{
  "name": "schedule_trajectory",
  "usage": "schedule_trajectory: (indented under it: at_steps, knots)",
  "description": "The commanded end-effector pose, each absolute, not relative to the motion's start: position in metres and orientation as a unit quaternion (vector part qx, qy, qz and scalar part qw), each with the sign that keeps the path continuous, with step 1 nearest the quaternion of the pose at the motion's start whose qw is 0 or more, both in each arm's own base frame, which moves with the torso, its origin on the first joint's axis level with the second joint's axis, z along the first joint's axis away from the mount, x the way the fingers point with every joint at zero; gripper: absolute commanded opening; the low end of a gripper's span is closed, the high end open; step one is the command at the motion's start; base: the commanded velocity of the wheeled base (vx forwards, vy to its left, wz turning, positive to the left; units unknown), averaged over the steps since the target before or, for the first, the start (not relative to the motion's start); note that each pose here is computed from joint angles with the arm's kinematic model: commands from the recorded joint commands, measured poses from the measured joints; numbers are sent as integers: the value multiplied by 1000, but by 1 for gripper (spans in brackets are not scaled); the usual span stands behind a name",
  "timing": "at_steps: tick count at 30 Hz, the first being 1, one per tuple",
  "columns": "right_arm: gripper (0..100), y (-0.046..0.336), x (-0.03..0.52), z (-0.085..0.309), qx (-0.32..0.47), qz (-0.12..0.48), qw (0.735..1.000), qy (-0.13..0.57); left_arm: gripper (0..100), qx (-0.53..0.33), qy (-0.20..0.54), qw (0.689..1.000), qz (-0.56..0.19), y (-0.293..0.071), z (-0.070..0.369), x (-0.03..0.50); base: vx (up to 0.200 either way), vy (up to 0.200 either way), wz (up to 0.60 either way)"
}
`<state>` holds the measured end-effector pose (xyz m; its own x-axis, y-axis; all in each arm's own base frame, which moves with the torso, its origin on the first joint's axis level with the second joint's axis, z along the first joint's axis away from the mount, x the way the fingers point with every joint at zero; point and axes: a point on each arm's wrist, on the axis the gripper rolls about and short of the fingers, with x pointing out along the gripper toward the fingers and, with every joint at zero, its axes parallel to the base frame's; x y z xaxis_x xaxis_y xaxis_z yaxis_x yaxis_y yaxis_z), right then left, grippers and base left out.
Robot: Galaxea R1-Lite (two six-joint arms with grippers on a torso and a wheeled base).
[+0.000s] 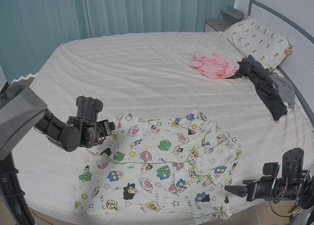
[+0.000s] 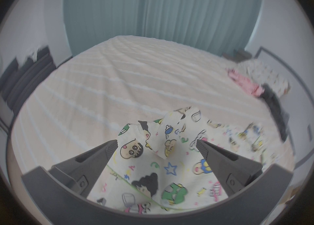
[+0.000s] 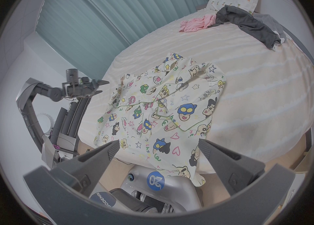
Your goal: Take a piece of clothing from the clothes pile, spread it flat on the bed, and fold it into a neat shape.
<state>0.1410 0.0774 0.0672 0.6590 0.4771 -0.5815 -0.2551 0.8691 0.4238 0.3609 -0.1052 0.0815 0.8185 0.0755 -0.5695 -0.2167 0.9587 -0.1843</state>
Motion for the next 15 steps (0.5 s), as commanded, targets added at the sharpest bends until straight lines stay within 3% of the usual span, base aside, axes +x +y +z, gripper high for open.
schedule_trajectory:
  at_steps: [1, 8, 15]
  knots:
    - [100, 76, 130, 66, 145, 212, 891, 374, 100, -33, 331, 939, 83, -128, 23, 396, 0, 0, 0]
    - [100, 79, 126, 67, 141, 224, 888, 377, 100, -29, 306, 948, 76, -134, 32, 413, 0, 0, 0]
    - [100, 79, 126, 67, 141, 224, 888, 377, 100, 41, 294, 948, 118, -120, 16, 436, 0, 0, 0]
